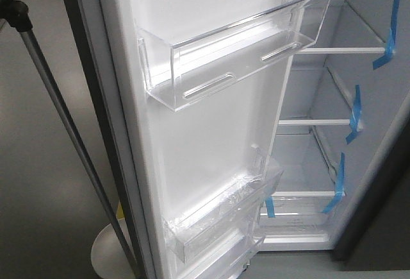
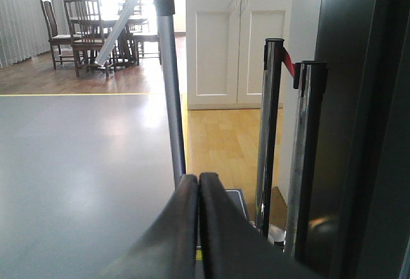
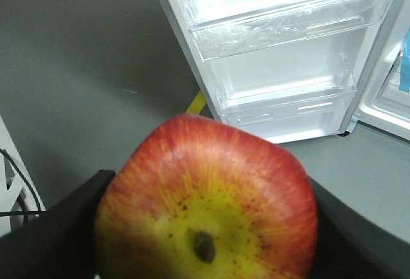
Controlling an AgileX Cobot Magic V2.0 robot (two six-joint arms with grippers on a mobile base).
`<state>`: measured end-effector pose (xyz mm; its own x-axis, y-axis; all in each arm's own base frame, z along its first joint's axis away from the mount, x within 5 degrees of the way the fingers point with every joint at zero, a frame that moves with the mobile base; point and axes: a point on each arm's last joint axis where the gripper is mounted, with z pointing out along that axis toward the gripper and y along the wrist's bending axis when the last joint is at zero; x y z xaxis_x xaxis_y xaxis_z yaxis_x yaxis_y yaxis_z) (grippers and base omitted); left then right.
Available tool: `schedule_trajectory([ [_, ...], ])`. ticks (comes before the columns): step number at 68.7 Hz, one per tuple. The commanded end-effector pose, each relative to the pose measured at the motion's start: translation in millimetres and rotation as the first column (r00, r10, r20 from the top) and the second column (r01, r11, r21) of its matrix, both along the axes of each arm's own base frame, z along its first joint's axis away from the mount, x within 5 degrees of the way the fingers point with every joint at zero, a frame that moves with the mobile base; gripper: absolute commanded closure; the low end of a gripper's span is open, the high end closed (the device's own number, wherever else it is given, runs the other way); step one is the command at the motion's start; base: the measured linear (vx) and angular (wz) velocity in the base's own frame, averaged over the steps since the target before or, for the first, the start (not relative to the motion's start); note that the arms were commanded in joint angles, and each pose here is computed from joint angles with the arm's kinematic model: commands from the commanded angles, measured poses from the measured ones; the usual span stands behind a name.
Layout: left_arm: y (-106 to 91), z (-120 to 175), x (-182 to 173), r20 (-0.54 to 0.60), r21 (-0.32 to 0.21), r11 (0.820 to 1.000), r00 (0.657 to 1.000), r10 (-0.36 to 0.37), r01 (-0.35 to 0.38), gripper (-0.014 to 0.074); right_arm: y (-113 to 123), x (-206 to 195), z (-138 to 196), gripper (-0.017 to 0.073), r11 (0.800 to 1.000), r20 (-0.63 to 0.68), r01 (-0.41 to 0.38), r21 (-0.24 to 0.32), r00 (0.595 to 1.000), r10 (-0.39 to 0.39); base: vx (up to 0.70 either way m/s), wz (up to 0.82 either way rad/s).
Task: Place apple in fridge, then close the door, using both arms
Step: 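Move the right gripper with the apple over the upper door shelf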
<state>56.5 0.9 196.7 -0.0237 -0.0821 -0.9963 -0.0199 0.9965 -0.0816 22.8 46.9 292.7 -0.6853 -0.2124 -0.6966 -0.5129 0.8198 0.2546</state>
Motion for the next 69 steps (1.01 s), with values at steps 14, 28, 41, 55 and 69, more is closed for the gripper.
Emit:
schedule_trajectory([
  [14, 0.2, 13.8, -2.1, 0.112, -0.014, 1.0, 0.994, 0.002, 0.0, 0.06, 2.2, 2.8, 10.2, 0.0363, 0.999, 0.05, 0.001, 0.038, 0.999, -0.003, 0.0, 0.0],
  [28, 0.2, 13.8, -2.1, 0.112, -0.014, 1.0, 0.994, 0.002, 0.0, 0.06, 2.3, 2.7, 10.3, 0.0363, 0.999, 0.049, 0.0, 0.039, 0.999, -0.002, 0.0, -0.01],
  [41, 0.2, 13.8, -2.1, 0.112, -0.014, 1.0, 0.994, 0.002, 0.0, 0.06, 2.3, 2.8, 10.2, 0.0363, 0.999, 0.05, 0.001, 0.038, 0.999, -0.003, 0.0, 0.0],
  [55, 0.2, 13.8, -2.1, 0.112, -0.014, 1.0, 0.994, 0.002, 0.0, 0.06, 2.3, 2.7, 10.3, 0.0363, 0.999, 0.049, 0.0, 0.039, 0.999, -0.002, 0.0, 0.0],
  [69, 0.2, 13.8, -2.1, 0.112, -0.014, 1.0, 0.994, 0.002, 0.0, 0.06, 2.2, 2.8, 10.2, 0.0363, 0.999, 0.05, 0.001, 0.038, 0.999, -0.003, 0.0, 0.0],
])
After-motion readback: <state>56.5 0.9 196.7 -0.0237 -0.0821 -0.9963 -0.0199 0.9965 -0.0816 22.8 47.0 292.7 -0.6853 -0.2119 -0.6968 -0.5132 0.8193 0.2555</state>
